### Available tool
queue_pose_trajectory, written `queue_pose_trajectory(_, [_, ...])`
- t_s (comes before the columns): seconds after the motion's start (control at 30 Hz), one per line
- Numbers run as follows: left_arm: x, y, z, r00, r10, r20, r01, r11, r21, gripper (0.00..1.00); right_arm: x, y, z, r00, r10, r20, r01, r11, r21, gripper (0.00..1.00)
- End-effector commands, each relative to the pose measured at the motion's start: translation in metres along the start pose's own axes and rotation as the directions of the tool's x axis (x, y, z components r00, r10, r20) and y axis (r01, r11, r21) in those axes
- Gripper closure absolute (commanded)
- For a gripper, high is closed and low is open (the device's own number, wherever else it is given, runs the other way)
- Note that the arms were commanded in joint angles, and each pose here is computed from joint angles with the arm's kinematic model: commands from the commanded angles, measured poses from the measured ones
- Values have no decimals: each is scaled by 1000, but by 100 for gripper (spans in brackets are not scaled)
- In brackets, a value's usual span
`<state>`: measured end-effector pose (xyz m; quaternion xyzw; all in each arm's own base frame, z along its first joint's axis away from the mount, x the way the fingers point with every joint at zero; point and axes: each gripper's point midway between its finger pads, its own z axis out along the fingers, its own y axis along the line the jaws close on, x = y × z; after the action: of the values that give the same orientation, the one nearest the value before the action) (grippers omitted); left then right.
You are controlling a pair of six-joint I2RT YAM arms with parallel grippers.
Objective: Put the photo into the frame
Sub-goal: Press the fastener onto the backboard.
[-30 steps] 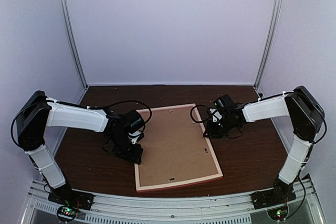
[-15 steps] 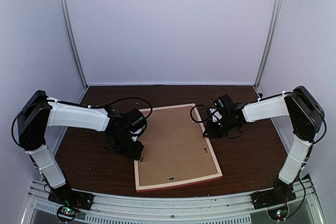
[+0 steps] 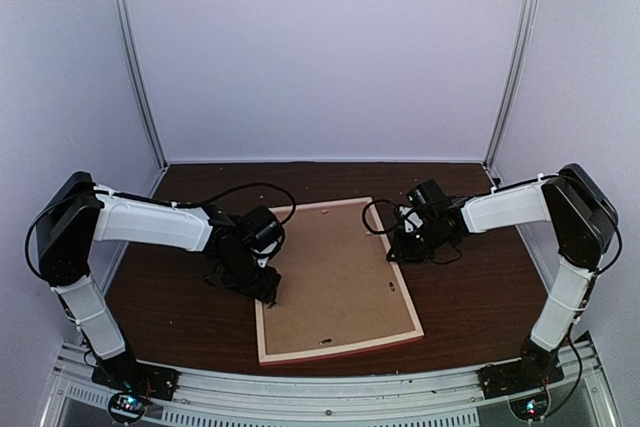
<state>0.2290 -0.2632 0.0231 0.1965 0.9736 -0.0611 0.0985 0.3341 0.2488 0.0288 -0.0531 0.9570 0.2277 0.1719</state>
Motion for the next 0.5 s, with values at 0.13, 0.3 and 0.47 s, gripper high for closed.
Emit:
queue_pose_trajectory(0.13, [35, -11, 19, 997, 2, -80, -2, 1000, -1, 35, 21, -9, 17, 997, 20, -74, -19, 1000, 12, 86])
queue_pose_trajectory(0.3, [51, -4, 19, 995, -13, -103, 10, 1000, -25, 39, 21, -10, 18, 997, 20, -74, -19, 1000, 11, 86])
queue_pose_trajectory(0.47, [59, -1, 17, 993, -21, -118, 18, 999, -29, 41, 25, -11, 21, 997, 25, -80, -24, 1000, 8, 86])
